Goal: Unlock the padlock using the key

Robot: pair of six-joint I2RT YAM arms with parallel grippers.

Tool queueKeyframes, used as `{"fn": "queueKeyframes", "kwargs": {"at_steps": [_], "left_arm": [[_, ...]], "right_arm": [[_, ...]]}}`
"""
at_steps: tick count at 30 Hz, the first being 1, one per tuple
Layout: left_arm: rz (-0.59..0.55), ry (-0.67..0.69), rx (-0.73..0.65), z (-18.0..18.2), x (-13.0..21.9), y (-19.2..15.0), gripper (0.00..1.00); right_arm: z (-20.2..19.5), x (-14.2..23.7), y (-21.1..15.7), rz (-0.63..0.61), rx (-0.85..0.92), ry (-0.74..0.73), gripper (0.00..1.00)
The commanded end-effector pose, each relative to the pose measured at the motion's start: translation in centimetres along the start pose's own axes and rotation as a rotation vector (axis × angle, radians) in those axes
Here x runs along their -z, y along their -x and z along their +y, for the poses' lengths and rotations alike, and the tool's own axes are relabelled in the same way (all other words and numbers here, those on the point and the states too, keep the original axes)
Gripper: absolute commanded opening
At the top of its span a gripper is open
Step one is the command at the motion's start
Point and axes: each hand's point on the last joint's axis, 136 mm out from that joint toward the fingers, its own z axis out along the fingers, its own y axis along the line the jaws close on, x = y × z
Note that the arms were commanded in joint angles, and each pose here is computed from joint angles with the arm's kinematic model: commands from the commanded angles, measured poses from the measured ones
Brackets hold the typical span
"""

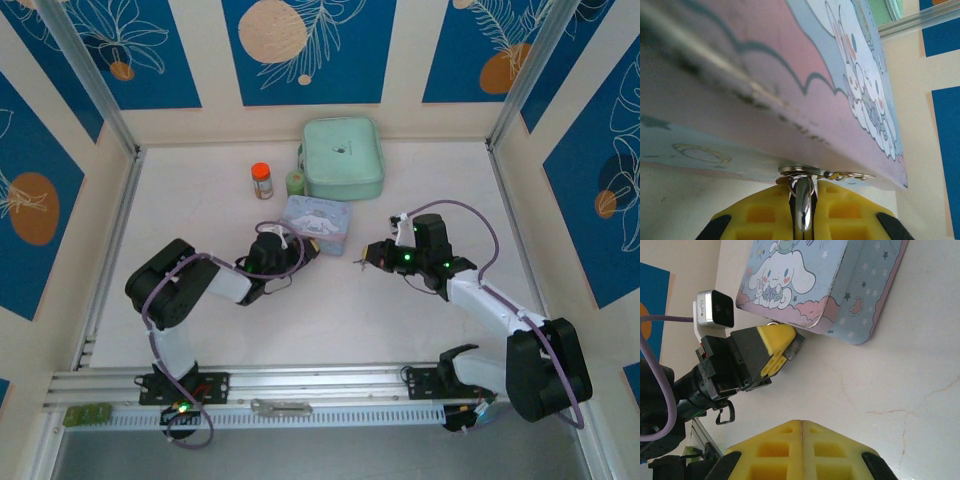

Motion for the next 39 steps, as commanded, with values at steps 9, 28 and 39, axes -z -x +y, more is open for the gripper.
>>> {"fn": "queueKeyframes", "kwargs": {"at_steps": [9, 28, 39], "left_arm": [[-0.049, -0.052, -0.002, -2.4, 0.3, 1.4, 0.0], [-0.074, -0.132, 0.083, -5.5, -0.7, 2.9, 0.0], [-0.094, -0.246, 0.156, -9.0, -0.1, 3.3, 0.0]], "right_arm": [[0.0, -0.7, 0.7, -0.056, -0.022, 0.03, 0.0], [1.2, -2.6, 0.8, -0.036, 0.012, 0.089, 0.0], [2.4, -1.9, 0.3, -0.054, -0.032, 0.173, 0.0]]}}
